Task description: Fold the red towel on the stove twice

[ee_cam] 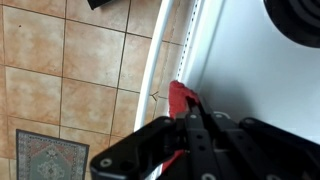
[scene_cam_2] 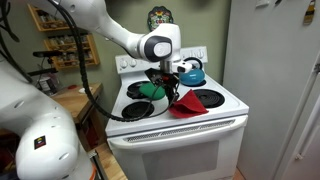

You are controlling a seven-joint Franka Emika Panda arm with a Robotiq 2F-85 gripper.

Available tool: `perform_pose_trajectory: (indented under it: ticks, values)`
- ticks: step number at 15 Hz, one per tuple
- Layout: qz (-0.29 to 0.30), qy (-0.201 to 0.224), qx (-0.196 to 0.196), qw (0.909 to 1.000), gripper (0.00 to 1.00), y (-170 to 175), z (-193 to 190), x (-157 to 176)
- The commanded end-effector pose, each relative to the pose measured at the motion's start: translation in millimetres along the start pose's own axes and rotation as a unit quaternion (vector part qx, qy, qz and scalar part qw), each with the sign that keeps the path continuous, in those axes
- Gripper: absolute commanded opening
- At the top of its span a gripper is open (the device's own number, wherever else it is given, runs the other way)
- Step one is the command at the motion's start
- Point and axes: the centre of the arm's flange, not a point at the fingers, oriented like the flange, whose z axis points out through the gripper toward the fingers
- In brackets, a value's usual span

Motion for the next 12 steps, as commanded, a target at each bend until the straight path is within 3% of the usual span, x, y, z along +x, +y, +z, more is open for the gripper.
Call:
perform_pose_trajectory:
  ticks: [1,6,9,12]
  values:
    - [0.000,0.001,0.000,1.0000,0.05,0,-1,0]
    - [-0.009,0.006,-0.009,0.9999,0.01,-1,-12,12]
    - [-0.035,0.027,-0.026,0.9987,0.01,-14,-27,31]
    - [-0.073,0.027,-0.017,0.9968,0.01,-37,-26,50]
